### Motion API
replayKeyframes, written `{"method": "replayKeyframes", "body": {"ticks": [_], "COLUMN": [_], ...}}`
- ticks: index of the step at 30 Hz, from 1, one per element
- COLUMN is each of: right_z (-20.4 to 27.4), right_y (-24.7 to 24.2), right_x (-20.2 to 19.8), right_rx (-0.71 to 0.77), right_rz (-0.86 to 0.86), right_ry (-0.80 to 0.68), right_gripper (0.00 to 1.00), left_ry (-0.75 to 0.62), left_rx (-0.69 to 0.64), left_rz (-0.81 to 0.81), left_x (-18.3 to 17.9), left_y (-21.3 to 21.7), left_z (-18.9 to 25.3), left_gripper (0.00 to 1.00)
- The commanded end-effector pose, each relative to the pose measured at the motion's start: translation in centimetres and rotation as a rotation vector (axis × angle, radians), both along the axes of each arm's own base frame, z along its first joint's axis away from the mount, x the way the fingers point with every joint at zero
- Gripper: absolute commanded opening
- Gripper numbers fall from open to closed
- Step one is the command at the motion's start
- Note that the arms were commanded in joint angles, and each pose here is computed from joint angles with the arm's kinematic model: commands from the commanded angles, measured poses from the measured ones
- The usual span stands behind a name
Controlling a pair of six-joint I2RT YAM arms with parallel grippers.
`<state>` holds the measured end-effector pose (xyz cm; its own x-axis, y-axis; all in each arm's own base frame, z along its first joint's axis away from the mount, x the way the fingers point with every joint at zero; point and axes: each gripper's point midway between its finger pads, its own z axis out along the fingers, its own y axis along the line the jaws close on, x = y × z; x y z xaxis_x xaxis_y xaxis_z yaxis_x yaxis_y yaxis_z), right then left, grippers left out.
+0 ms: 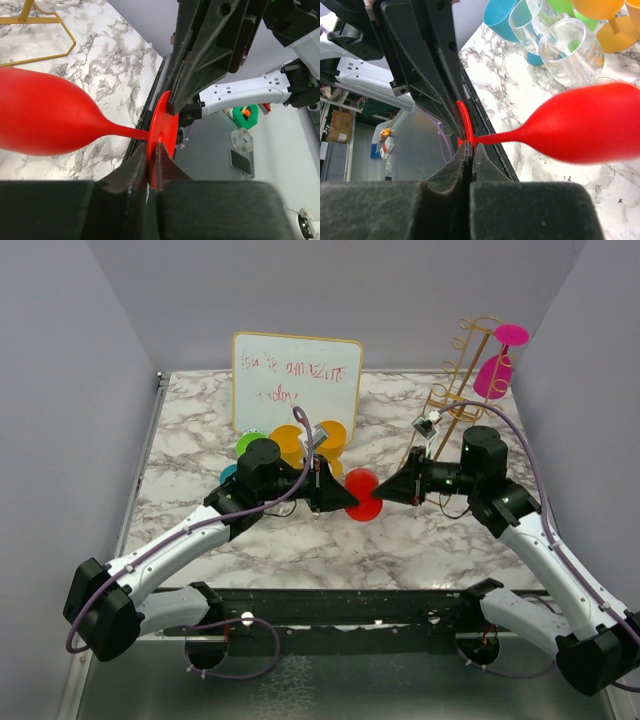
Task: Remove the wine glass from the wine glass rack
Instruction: Place the wine glass at the center of the board.
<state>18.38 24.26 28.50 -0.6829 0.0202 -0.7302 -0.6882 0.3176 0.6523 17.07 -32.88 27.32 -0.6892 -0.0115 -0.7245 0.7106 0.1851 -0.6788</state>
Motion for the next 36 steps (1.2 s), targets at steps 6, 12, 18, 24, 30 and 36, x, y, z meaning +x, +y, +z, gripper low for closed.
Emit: {"method": "replayKeyframes", "body": {"ticks": [6,12,18,24,30,36], "right_z": [0.6,1.3,3.3,4.0,3.5,1.7], "right_y": [-0.4,-0.2,-0.5,-1.6,-3.7,-4.6], "right_x": [1.3,1.3,1.2,1.8,3.8,5.7], "right_rx": [-0.013,0.014,0.014,-0.025,-0.181,-0.292], "right_rz": [-0.080,-0.086,-0.107,-0.187,-0.308,-0.379], "right_ry": [-0.051,-0.036,-0.040,-0.104,-0.136,-0.081], "right_gripper": [0.10,0.19,0.28,0.33,0.38,0.39], "left_ry": [-0.098,-0.126,-0.086,-0.098,-0.136,-0.229], "left_rx": [-0.008,-0.011,-0.018,-0.032,-0.073,-0.097], "left_rz": [0.021,0.023,-0.045,-0.071,-0.161,-0.300], "left_x": [0.0,-0.5,-1.5,-1.7,-3.3,-6.2], "left_y": [0.5,1.1,0.7,0.5,0.5,1.2], "left_z": [1.9,2.0,2.1,2.1,2.8,2.8], "left_gripper": [0.00,0.00,0.00,0.00,0.00,0.00]}}
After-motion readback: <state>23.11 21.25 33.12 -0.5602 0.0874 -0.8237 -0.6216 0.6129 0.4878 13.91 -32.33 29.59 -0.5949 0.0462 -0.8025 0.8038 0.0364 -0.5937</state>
